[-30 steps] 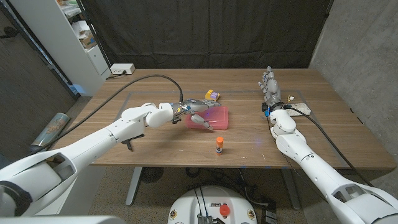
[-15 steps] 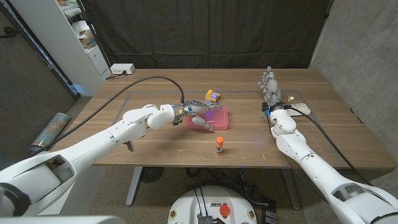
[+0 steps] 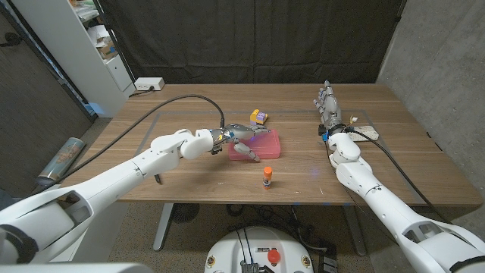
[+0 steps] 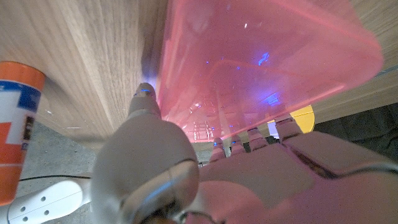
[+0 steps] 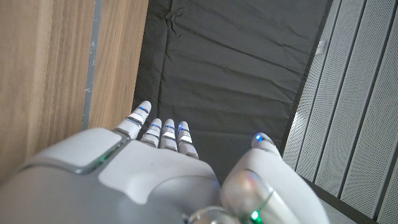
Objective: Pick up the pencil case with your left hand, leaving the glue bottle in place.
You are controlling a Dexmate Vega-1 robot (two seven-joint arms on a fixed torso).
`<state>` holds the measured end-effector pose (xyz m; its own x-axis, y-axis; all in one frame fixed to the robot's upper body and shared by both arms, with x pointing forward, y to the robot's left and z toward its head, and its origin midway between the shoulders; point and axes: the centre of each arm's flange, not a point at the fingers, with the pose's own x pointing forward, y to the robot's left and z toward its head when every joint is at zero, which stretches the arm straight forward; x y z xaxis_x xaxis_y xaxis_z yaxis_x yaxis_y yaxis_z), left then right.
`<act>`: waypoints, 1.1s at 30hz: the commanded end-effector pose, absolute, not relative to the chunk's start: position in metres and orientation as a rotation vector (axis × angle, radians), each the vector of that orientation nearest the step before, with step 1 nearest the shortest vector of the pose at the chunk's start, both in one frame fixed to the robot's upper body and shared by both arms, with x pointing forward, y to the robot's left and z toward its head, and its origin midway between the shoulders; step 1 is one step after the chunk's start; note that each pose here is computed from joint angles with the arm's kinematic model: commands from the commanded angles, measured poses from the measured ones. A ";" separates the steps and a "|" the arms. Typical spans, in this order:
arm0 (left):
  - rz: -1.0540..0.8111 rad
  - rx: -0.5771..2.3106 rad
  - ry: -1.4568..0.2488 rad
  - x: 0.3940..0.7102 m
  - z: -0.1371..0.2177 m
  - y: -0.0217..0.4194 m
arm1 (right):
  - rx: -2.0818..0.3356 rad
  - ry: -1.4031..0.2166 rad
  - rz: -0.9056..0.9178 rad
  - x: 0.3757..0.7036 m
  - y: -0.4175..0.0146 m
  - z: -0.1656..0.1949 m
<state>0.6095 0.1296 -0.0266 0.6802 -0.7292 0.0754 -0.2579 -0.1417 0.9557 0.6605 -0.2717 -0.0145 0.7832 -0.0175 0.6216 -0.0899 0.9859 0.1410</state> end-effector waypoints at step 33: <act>-0.448 1.591 -0.811 0.596 -0.024 0.133 | 0.160 -0.667 0.047 0.659 -0.271 -0.016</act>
